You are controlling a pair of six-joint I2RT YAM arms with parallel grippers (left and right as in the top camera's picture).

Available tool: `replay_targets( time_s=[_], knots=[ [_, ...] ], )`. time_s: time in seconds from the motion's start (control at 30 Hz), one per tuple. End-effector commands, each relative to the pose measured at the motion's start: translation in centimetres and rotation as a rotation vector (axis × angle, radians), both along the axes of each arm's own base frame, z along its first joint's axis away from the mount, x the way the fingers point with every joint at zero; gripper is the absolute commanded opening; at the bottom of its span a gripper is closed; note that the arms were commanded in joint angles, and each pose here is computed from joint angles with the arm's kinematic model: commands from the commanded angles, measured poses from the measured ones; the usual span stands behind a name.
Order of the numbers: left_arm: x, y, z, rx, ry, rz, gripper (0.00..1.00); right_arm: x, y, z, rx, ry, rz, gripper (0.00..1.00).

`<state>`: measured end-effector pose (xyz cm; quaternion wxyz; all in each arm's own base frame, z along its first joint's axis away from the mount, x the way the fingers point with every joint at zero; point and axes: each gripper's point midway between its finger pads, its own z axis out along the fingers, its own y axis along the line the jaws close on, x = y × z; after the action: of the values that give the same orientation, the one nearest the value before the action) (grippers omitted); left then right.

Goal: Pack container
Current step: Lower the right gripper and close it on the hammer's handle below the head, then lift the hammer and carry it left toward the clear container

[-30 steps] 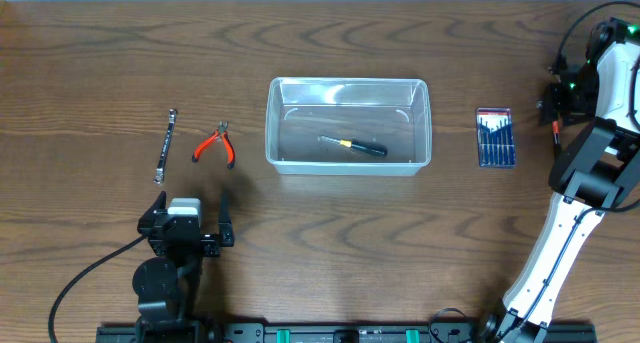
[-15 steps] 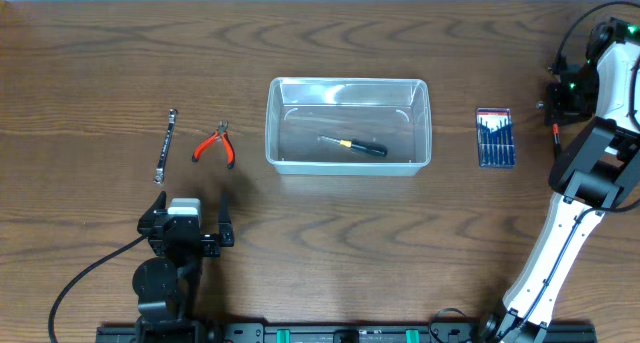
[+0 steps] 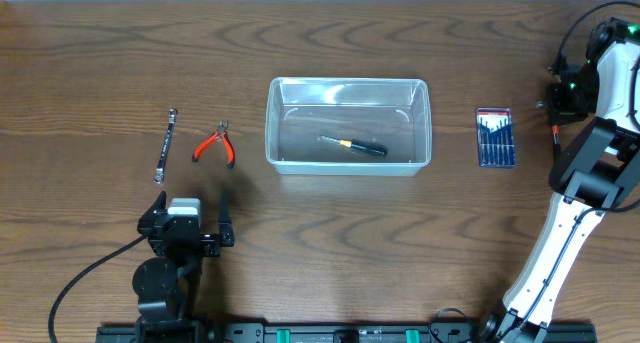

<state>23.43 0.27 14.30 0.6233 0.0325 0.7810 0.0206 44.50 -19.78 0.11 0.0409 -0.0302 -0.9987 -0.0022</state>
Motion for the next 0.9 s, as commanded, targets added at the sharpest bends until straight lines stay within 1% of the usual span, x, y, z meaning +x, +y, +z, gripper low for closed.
replay_targets(
  time_s=[0.0, 0.27, 0.57, 0.7, 0.87],
  knots=[
    [0.0, 0.2, -1.3, -0.001, 0.028, 0.012, 0.98, -0.2, 0.2, -0.5, 0.003, 0.015, 0.0, 0.01],
    [0.0, 0.2, -1.3, -0.001, 0.028, 0.012, 0.98, -0.3, 0.5, -0.5, 0.018, 0.016, -0.001, 0.01],
    [0.0, 0.2, -1.3, -0.001, 0.028, 0.012, 0.98, 0.3, 2.0, -0.1, 0.103, -0.015, -0.007, 0.01],
    [0.0, 0.2, -1.3, -0.001, 0.028, 0.012, 0.98, 1.0, 3.1, 0.9, 0.162, -0.054, 0.012, 0.01],
    [0.0, 0.2, -1.3, -0.001, 0.028, 0.012, 0.98, 1.8, 3.0, 3.0, 0.149, -0.097, 0.021, 0.01]
  ],
)
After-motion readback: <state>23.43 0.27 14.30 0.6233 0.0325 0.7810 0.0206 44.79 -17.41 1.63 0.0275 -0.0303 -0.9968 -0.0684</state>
